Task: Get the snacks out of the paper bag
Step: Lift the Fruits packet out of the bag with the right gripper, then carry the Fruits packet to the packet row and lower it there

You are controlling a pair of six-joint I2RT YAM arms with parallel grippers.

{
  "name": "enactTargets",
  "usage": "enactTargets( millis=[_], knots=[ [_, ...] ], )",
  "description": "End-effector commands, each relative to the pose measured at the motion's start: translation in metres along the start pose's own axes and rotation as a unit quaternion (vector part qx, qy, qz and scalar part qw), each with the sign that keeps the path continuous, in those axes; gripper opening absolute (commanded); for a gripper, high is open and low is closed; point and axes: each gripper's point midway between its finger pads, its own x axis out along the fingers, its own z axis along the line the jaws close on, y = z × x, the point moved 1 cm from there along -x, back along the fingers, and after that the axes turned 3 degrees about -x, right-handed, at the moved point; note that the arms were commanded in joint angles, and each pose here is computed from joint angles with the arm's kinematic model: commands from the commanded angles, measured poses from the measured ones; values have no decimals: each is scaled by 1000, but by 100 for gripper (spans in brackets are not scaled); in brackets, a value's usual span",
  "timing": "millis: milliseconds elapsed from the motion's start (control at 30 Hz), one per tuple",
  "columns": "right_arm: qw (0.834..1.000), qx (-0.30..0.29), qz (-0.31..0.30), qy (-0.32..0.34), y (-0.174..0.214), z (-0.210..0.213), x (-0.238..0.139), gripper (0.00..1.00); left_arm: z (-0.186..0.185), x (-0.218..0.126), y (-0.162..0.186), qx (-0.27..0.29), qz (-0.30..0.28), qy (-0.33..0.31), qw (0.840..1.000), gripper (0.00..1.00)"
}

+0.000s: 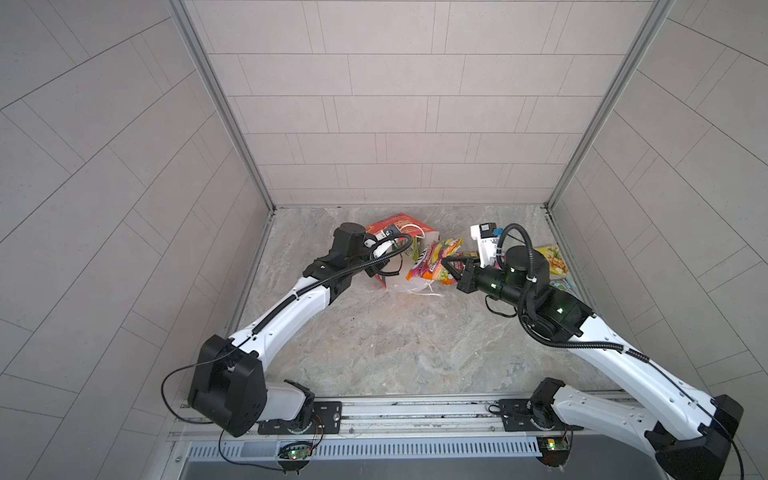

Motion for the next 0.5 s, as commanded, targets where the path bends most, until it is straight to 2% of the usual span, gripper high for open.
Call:
enactTargets(
  millis=[0,233,467],
  knots=[
    [999,-5,-31,10,-16,-5,-25,0,21,-3,-6,-27,-1,-40,999,0],
    [994,40,-88,56,-36,-31,-57,0,29,-8,-8,-49,-16,-46,998,0],
    [977,100,-121,146,-24,-90,-66,0,20,-20,-19,-54,-56,-7,997,0]
  ],
)
